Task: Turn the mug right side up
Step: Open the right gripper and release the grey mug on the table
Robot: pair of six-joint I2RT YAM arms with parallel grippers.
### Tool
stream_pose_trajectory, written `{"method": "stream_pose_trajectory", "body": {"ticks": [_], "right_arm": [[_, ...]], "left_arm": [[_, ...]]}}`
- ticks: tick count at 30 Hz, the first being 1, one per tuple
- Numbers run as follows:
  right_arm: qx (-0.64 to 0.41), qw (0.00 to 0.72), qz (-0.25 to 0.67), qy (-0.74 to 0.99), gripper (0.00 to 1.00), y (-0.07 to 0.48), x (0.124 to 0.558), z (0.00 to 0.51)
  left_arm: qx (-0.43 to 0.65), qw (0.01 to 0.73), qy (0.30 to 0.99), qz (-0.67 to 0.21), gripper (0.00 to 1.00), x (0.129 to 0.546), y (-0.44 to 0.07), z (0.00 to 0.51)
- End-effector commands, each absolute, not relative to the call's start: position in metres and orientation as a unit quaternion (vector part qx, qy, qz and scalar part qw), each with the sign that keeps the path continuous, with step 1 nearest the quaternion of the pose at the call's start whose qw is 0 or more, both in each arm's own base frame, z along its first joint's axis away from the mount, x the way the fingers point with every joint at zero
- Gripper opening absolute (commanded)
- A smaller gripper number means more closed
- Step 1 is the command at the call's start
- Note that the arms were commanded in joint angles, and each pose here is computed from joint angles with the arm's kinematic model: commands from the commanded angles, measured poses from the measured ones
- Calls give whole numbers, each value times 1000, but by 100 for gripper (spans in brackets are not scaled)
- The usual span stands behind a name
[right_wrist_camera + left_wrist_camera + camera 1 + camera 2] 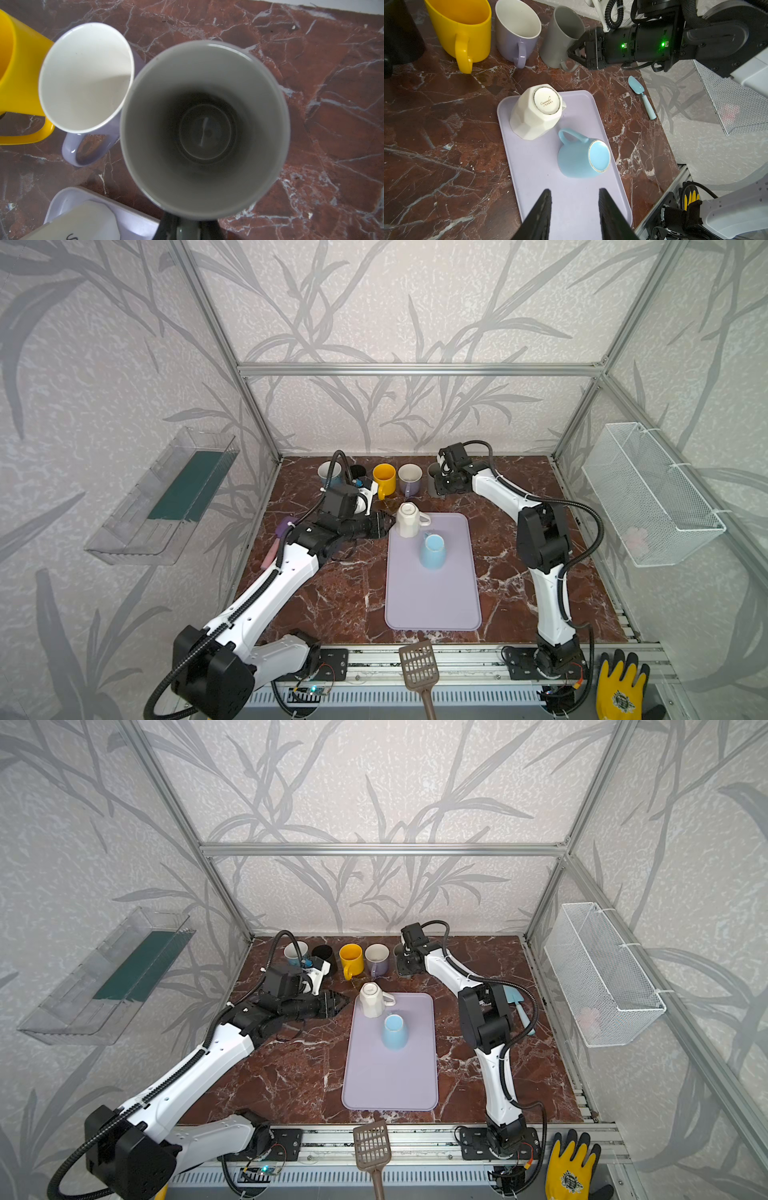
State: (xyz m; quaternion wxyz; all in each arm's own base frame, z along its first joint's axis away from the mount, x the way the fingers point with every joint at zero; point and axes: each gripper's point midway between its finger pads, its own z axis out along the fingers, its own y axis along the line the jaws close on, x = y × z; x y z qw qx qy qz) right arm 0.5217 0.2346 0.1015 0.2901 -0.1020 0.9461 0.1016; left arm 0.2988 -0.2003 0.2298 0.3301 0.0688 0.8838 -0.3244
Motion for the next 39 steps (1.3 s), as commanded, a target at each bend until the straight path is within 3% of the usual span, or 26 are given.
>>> {"method": "stream_pose_trajectory", "body": {"ticks": [1, 27, 39], "right_arm": [[-102, 336, 111, 930, 15, 242, 540, 130], [-74, 327, 131, 933, 20, 246, 542, 122], [-77, 330, 128, 932, 26, 242, 539, 128]], "left_arm": [[72, 326, 888, -316, 40, 293, -197, 227], [63, 318, 903, -283, 40, 294, -186, 217], [42, 329, 910, -250, 38, 300, -174, 212]]}}
